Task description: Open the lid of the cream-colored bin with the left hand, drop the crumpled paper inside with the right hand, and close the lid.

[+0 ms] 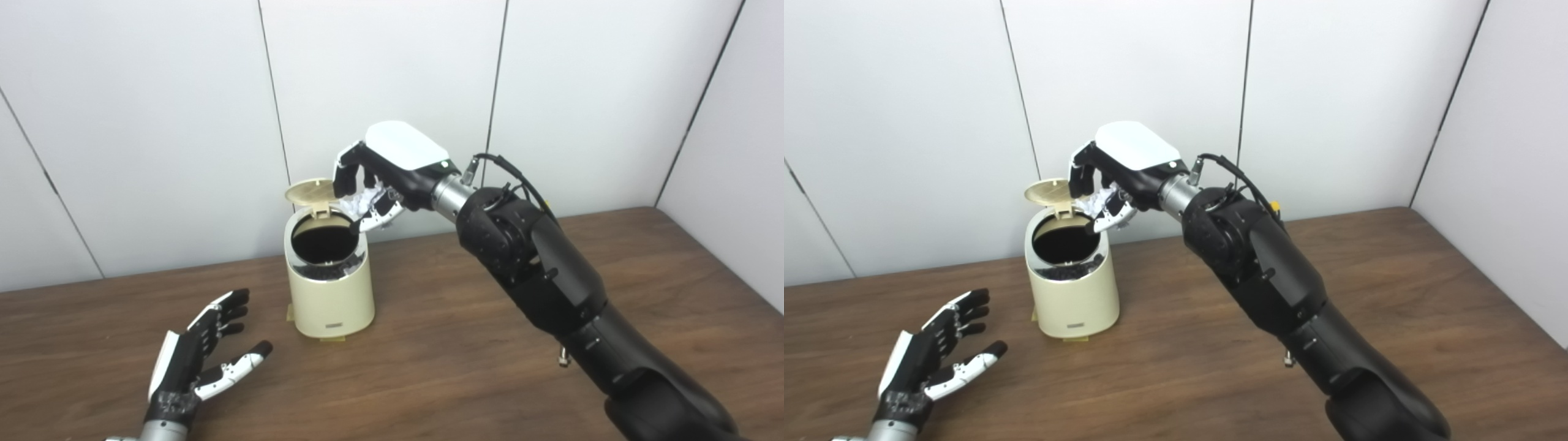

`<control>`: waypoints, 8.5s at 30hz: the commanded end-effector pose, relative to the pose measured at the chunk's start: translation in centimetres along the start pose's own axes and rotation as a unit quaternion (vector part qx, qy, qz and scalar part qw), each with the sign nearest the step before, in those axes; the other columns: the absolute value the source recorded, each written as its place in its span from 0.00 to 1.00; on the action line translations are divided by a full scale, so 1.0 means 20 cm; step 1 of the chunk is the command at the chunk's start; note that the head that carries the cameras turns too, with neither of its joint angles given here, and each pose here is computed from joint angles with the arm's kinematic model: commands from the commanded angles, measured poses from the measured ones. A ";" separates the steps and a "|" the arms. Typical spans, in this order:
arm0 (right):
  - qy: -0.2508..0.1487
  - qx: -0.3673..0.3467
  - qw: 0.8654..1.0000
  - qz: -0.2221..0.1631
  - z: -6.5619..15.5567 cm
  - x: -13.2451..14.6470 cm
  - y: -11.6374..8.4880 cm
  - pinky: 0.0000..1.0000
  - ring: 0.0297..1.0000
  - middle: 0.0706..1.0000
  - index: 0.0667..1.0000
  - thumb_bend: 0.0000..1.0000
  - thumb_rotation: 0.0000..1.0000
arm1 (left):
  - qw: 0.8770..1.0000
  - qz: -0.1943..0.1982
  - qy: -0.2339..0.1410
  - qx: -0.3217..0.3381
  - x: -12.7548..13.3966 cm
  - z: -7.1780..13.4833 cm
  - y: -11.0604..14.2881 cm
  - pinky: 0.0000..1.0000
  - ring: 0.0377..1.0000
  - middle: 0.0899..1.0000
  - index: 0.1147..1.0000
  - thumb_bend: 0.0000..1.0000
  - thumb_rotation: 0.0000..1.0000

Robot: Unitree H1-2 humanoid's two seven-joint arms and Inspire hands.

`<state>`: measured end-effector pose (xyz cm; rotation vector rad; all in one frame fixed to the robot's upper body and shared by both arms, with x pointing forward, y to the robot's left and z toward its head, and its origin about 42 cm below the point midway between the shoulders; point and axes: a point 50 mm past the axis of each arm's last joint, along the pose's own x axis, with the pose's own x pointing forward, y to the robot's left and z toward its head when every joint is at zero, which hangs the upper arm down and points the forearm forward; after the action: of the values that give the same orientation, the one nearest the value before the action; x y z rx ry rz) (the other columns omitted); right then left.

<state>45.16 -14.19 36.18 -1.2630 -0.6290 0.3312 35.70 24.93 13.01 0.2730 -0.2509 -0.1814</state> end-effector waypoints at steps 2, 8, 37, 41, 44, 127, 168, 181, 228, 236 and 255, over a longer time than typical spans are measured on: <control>-0.035 -0.022 0.998 -0.051 0.08 0.08 -0.16 0.32 0.38 0.49 0.46 0.49 0.00 | 0.999 0.007 -0.042 -0.003 0.10 0.10 0.02 0.77 0.83 0.85 0.85 0.69 0.20; -0.060 -0.032 0.997 -0.036 0.15 0.13 -0.13 0.34 0.37 0.47 0.49 0.50 0.00 | 0.999 0.009 -0.039 0.003 0.10 0.11 -0.01 0.75 0.81 0.84 0.85 0.70 0.24; -0.133 -0.051 0.990 -0.011 0.06 0.22 0.17 0.32 0.38 0.47 0.46 0.50 0.00 | 0.999 0.010 -0.046 0.009 0.11 0.13 -0.06 0.79 0.81 0.84 0.85 0.71 0.29; -0.152 -0.094 0.984 -0.005 0.05 0.22 0.17 0.33 0.39 0.50 0.44 0.50 0.00 | 0.999 0.010 -0.047 0.012 0.10 0.13 -0.07 0.77 0.81 0.84 0.85 0.71 0.29; -0.165 -0.129 0.978 -0.008 0.04 0.23 0.17 0.36 0.41 0.50 0.42 0.50 0.00 | 0.999 0.010 -0.046 0.014 0.10 0.14 -0.07 0.77 0.81 0.84 0.85 0.70 0.29; 0.111 0.288 0.942 -0.131 -0.35 -0.86 0.41 0.63 0.76 0.86 0.86 0.86 0.09 | 0.998 0.015 -0.057 0.008 0.12 0.16 -0.07 0.74 0.80 0.84 0.85 0.72 0.27; 0.135 0.264 0.948 -0.113 -0.34 -0.93 0.45 0.60 0.73 0.82 0.83 0.88 0.05 | 0.967 -0.037 -0.142 0.208 0.79 0.75 0.10 0.87 0.98 0.98 0.94 0.95 0.40; 0.135 0.261 0.949 -0.111 -0.34 -0.93 0.45 0.60 0.71 0.82 0.83 0.88 0.07 | 0.956 -0.065 -0.138 0.251 0.81 0.74 0.09 0.97 1.00 0.90 0.86 0.98 0.43; 0.138 0.262 0.948 -0.118 -0.31 -0.92 0.46 0.60 0.72 0.82 0.84 0.85 0.07 | 0.877 -0.153 -0.208 0.405 0.63 0.72 0.07 0.86 1.00 0.83 0.82 0.93 0.48; 0.134 0.262 0.949 -0.118 -0.32 -0.91 0.46 0.60 0.72 0.82 0.84 0.85 0.08 | 0.865 -0.160 -0.206 0.429 0.61 0.70 0.05 0.89 1.00 0.83 0.83 0.93 0.47; 0.134 0.265 0.948 -0.111 -0.30 -0.90 0.46 0.60 0.71 0.82 0.84 0.85 0.06 | 0.844 -0.174 -0.223 0.456 0.58 0.66 0.02 0.89 1.00 0.82 0.82 0.94 0.46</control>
<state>34.98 -26.48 19.34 -0.6878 -0.3087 0.1402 43.16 19.94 25.64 1.2237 -0.6561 -0.5128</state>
